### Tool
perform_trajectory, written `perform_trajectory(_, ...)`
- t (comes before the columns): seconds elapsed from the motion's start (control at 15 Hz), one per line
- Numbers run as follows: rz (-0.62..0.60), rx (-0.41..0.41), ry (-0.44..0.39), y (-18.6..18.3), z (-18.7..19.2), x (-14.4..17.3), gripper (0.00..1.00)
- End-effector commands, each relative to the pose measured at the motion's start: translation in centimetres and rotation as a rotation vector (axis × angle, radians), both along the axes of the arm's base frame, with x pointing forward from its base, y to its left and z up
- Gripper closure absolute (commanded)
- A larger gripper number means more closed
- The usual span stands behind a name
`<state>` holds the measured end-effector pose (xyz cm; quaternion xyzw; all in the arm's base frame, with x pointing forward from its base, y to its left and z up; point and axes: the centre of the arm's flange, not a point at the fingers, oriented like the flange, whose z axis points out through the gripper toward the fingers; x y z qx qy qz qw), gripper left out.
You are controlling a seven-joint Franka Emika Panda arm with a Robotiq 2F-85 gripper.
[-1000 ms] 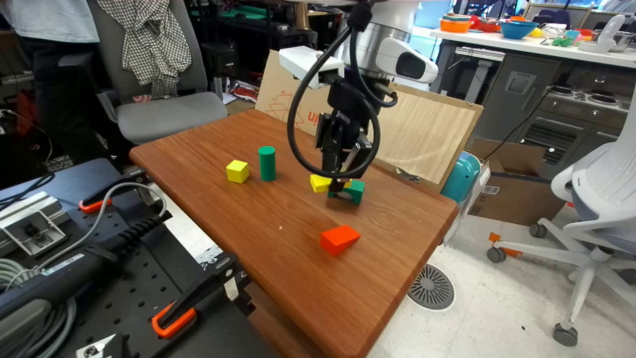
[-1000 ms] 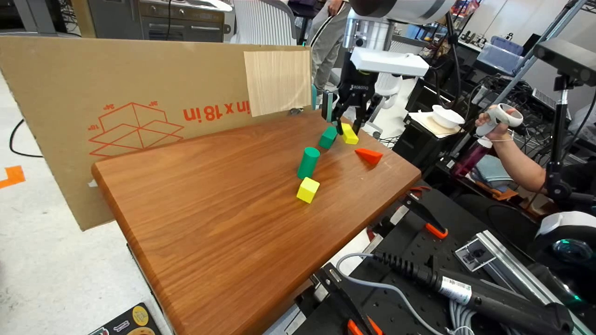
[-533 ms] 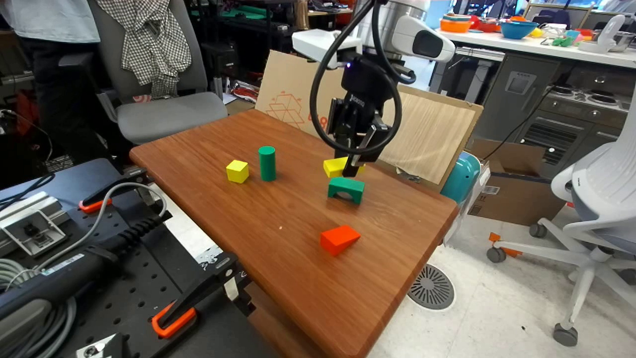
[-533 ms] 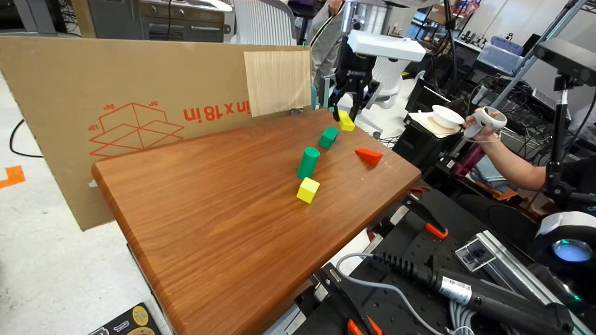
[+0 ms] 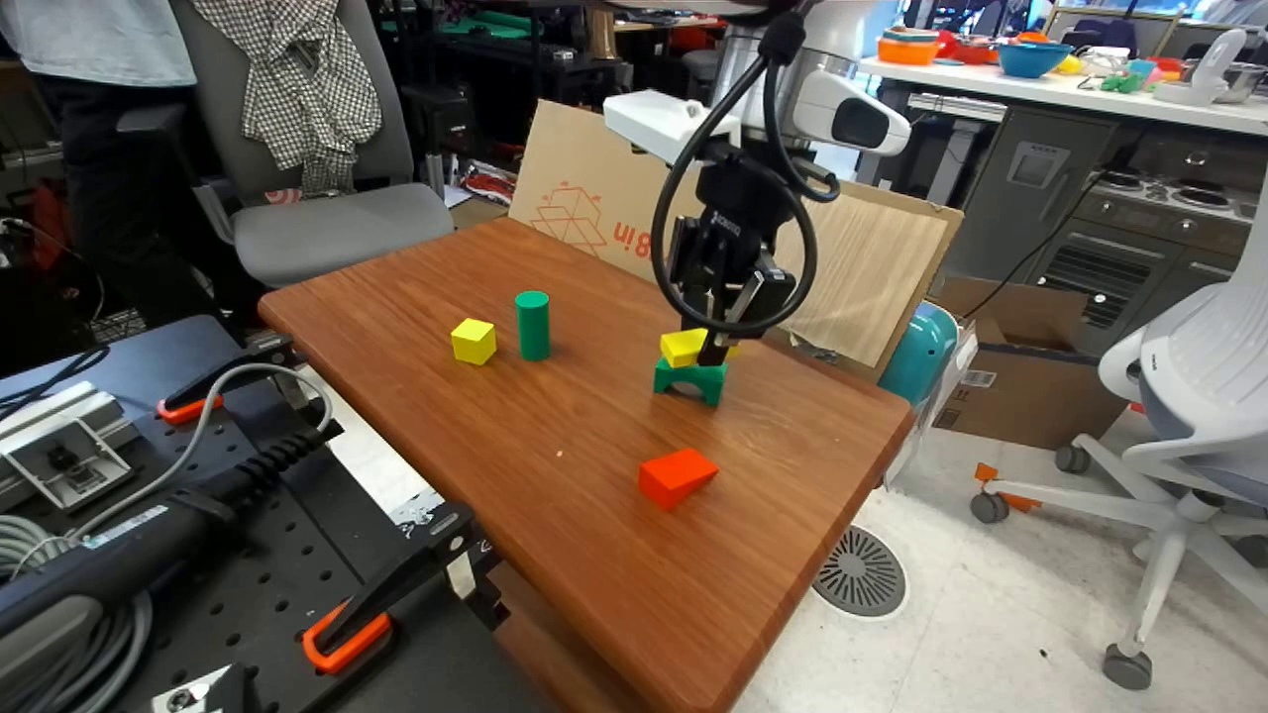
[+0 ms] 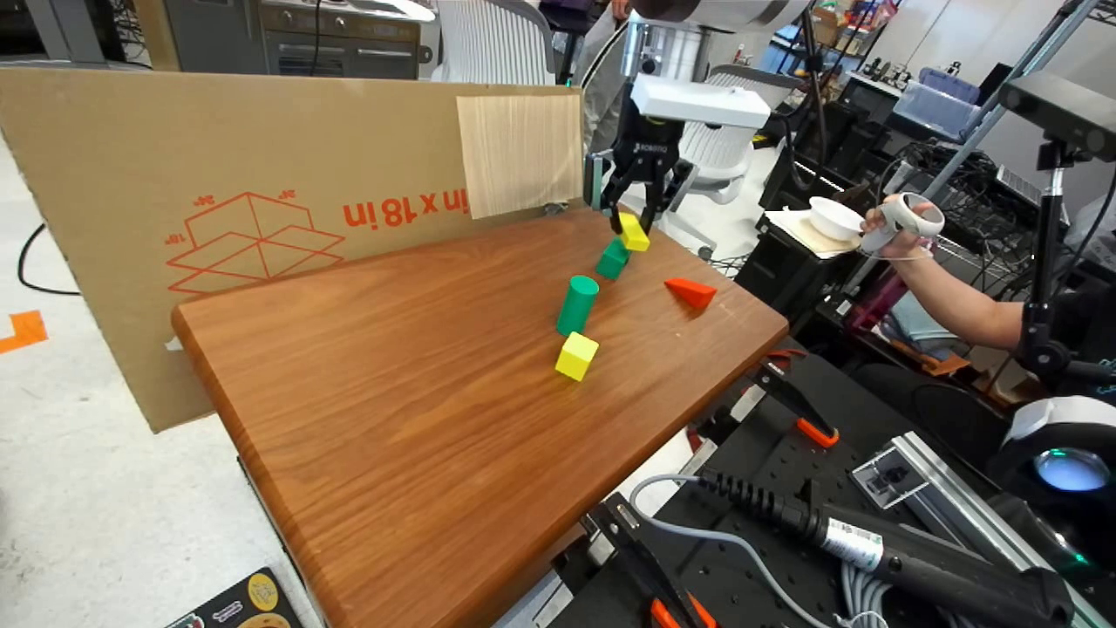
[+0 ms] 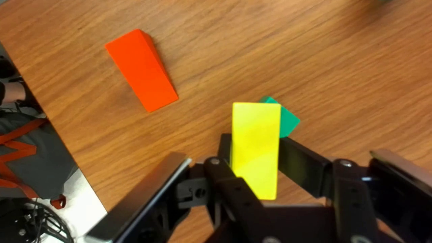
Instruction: Place the rectangular yellow block on the rectangular green block
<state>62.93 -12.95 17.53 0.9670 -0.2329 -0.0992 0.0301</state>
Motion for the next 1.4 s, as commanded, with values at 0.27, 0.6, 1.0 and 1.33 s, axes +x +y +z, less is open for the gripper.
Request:
perform_trajectory(0.27,0.010,0.019,0.010,0.9,1.1,2.5,0.87)
perform_trajectory(0.6,0.009,0.033,0.038,1.1,0.7,2.0,0.87)
perform_trajectory(1.0,0.019,0.005,0.071,1.4,-0.8,2.1,0.87)
perform_trajectory(1.33,0.046,-0.009,0.099,2.4,-2.5,2.2,0.87)
